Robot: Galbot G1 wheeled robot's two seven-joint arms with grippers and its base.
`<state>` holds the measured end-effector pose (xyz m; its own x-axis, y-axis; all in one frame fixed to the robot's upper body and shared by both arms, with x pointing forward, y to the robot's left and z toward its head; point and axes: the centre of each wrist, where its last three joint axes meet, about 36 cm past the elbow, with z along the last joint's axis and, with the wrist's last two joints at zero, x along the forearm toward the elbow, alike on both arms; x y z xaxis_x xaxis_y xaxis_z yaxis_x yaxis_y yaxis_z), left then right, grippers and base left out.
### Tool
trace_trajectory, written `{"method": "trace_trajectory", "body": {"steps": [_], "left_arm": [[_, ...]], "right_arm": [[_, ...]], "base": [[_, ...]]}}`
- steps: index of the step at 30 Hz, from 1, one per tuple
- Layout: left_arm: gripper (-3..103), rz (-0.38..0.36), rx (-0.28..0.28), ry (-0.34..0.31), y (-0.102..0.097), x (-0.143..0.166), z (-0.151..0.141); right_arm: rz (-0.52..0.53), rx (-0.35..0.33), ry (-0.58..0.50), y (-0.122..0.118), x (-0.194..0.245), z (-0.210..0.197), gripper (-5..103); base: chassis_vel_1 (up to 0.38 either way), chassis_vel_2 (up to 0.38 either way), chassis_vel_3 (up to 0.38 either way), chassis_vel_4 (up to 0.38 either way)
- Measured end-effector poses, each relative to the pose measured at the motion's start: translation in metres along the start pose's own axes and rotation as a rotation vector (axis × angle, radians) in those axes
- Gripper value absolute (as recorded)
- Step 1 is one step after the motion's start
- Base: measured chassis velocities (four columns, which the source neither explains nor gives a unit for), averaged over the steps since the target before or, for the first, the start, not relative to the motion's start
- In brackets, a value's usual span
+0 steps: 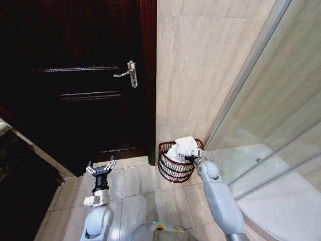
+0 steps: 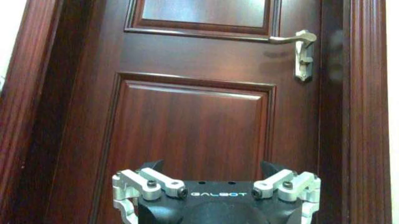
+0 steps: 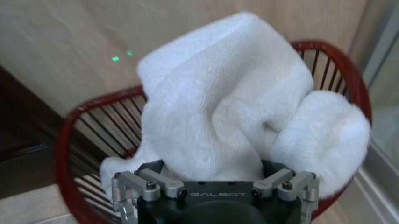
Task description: Discard the used towel into the hamper.
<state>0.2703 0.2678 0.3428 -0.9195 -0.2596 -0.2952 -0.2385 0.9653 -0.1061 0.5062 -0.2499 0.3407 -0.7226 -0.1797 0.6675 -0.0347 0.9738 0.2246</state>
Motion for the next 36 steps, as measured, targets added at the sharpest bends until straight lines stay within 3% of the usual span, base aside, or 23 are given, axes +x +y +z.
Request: {"method": "trace_trajectory", "body": {"steps": [10, 25, 31, 36], "left_arm": [[100, -0.009, -0.001, -0.006, 0.001, 0.0, -0.002], [100, 0.001, 0.01, -0.013, -0.002, 0.0, 0.001], [100, 0.009, 0.001, -0.015, -0.003, -0.002, -0.001], [100, 0.008, -0.003, -0.017, -0.004, -0.002, -0.007]], "right_arm": [[0.033, -0.019, 0.003, -0.009, -0.004, 0.004, 100], [0.005, 0.175, -0.256, 0.039, 0.066, -0.029, 100], [-0.001, 0.185, -0.299, 0.045, 0.049, -0.045, 100], [0.012, 0.166, -0.263, 0.042, 0.023, -0.046, 100]], "base": [[0.0, 0.0, 0.0, 0.0], [0.0, 0.0, 0.0, 0.0], [0.0, 0.0, 0.0, 0.0], [0.0, 0.0, 0.0, 0.0]]}}
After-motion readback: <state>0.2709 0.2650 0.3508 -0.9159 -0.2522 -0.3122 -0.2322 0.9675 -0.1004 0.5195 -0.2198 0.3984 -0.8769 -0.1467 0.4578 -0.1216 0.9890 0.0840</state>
